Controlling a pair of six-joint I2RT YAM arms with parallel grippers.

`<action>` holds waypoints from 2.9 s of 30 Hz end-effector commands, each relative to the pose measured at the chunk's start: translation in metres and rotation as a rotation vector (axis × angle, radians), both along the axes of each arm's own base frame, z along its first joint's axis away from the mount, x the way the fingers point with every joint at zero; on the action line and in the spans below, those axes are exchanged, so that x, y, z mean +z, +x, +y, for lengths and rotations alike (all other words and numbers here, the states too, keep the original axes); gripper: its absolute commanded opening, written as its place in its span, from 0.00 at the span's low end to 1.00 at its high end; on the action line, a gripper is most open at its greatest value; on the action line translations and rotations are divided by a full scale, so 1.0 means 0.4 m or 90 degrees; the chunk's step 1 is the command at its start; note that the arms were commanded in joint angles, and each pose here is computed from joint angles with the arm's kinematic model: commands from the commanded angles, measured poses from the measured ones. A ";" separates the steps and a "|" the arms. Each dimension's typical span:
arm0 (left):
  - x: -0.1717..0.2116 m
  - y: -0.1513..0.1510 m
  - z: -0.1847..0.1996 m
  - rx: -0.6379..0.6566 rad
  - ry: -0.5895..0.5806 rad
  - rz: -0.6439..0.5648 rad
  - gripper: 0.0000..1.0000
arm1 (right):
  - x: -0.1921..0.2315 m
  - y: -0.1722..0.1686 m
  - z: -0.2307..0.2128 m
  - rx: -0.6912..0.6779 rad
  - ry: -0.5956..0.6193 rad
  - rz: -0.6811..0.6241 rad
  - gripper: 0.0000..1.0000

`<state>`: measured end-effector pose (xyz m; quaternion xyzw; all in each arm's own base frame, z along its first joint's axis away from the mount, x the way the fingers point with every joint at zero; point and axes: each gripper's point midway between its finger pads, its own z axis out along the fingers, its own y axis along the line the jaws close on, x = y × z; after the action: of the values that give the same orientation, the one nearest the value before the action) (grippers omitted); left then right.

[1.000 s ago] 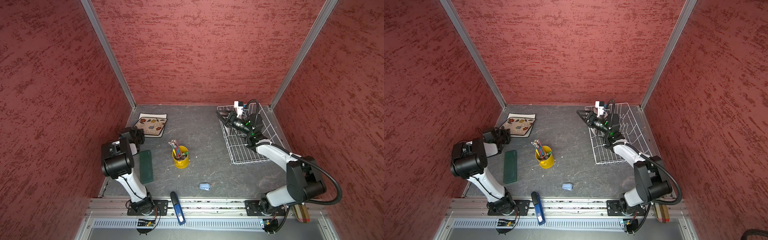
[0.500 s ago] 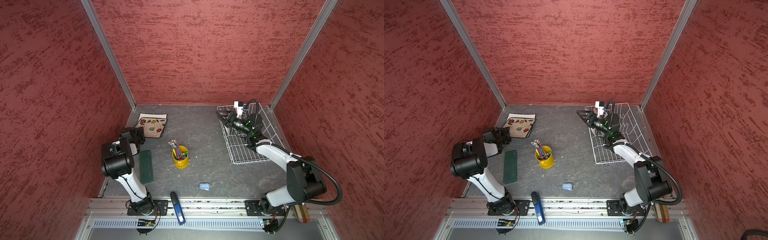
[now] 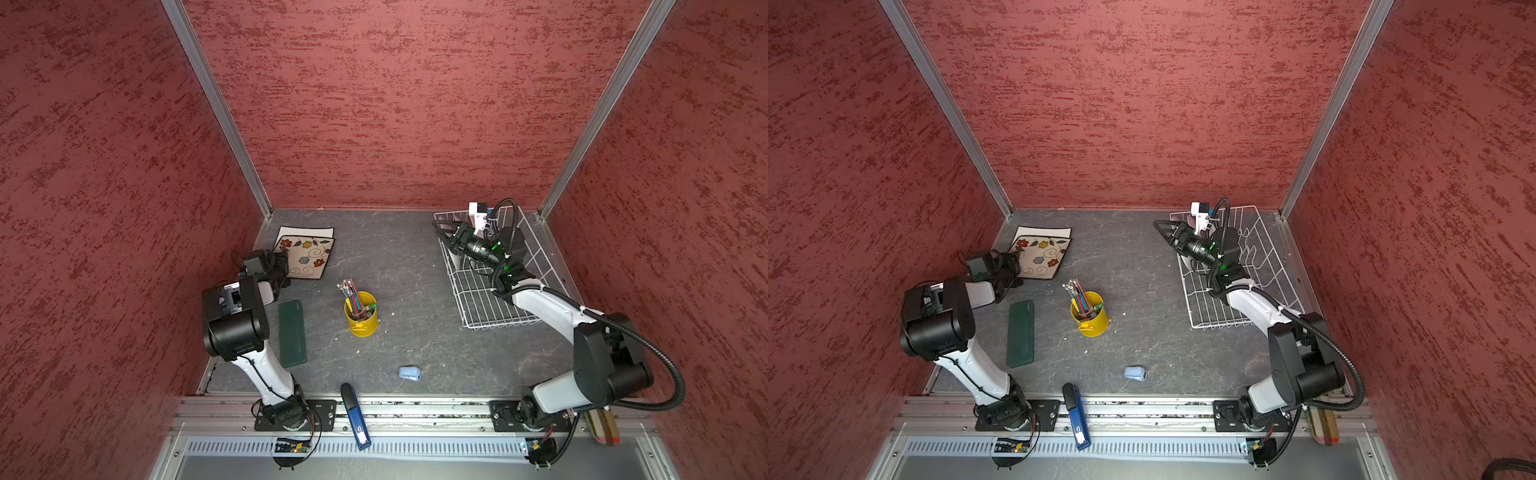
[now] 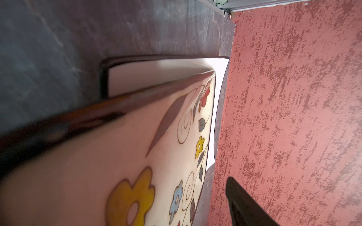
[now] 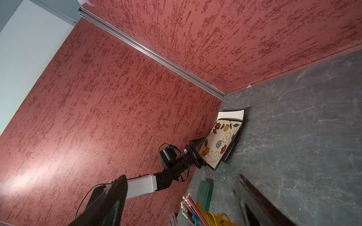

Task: Unload the plates from the dish rack
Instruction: 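Lower the floral plate onto the white square plate with the left gripper, then open the left gripper and lift it off the floral plate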

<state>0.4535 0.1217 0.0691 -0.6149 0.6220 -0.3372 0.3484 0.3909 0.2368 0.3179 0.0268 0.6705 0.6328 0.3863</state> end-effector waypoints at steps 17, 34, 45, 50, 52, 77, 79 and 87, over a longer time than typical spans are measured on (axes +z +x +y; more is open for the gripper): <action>0.056 0.032 -0.012 -0.013 0.075 0.068 0.99 | 0.023 -0.011 -0.013 -0.018 0.004 -0.020 0.86; 0.052 -0.028 -0.030 -0.022 0.136 0.132 0.99 | 0.027 -0.007 -0.013 -0.020 0.011 -0.026 0.86; 0.036 -0.022 -0.107 -0.063 0.103 0.145 1.00 | 0.017 -0.009 -0.018 -0.027 0.009 -0.021 0.86; 0.030 -0.022 -0.149 -0.071 0.082 0.146 0.99 | 0.015 -0.011 -0.019 -0.028 0.009 -0.020 0.86; 0.026 -0.017 -0.161 -0.079 0.082 0.150 0.99 | 0.012 -0.011 -0.019 -0.029 0.008 -0.019 0.86; 0.028 -0.040 -0.153 -0.093 0.086 0.168 1.00 | 0.001 -0.010 -0.018 -0.029 -0.002 -0.016 0.86; 0.032 -0.063 -0.149 -0.086 0.096 0.176 0.99 | 0.004 -0.008 -0.019 -0.030 -0.002 -0.017 0.86; 0.118 -0.111 -0.155 -0.097 0.128 0.135 0.99 | 0.010 -0.004 -0.013 -0.023 0.004 -0.019 0.86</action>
<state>0.4128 0.0591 0.1014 -0.5783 0.7243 -0.2327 0.2948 0.3900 0.2325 0.3051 0.0413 0.6777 0.6233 0.3879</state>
